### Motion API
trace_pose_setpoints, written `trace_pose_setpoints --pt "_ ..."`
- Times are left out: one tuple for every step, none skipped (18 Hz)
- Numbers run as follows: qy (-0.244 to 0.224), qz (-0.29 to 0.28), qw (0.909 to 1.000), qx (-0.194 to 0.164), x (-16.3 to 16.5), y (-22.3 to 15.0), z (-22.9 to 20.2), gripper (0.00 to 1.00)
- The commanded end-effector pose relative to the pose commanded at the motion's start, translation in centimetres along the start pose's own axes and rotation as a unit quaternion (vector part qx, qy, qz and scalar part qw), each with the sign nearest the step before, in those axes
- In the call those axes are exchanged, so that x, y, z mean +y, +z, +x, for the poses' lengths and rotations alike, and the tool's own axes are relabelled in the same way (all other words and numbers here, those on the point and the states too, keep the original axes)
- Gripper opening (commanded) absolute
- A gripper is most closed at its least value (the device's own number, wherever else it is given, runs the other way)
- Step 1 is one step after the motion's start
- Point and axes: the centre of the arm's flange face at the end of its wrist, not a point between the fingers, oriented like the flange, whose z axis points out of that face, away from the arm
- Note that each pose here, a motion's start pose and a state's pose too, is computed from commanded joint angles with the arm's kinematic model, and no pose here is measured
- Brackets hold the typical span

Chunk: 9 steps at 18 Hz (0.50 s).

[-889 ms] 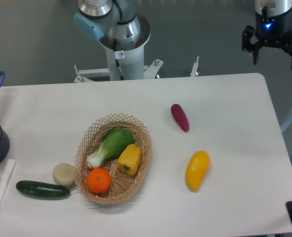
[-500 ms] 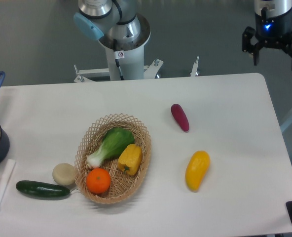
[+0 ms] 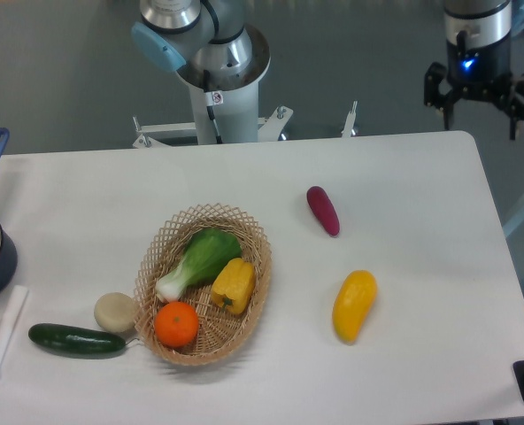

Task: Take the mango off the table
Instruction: 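Move the open gripper down over the yellow mango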

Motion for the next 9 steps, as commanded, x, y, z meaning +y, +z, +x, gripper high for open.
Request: trace_pose_setpoints --pt "-0.013 0.002 0.9999 0.004 -0.7 0.4 0.2 1.00" --pt "-0.024 0.004 0.9997 0.005 -1.3 0.4 0.3 1.00" --pt "-0.034 0.004 0.9993 0.014 -2.2 1.5 0.7 1.00" --pt "-0.049 0.002 0.9984 0.026 -3.0 2.7 1.1 1.00" --pt "-0.072 0.000 0.9968 0.035 -3.3 3.8 1.4 1.00" --pt "-0.092 -0.003 0.9947 0.045 -3.8 5.1 1.7 1.00" --pt "-0.104 -0.006 0.9930 0.056 -5.0 6.4 2.3 1.00" --pt "-0.114 -0.009 0.9914 0.063 -5.7 7.6 2.6 1.00" --pt "-0.125 -0.011 0.9897 0.068 -6.0 8.6 2.8 1.00"
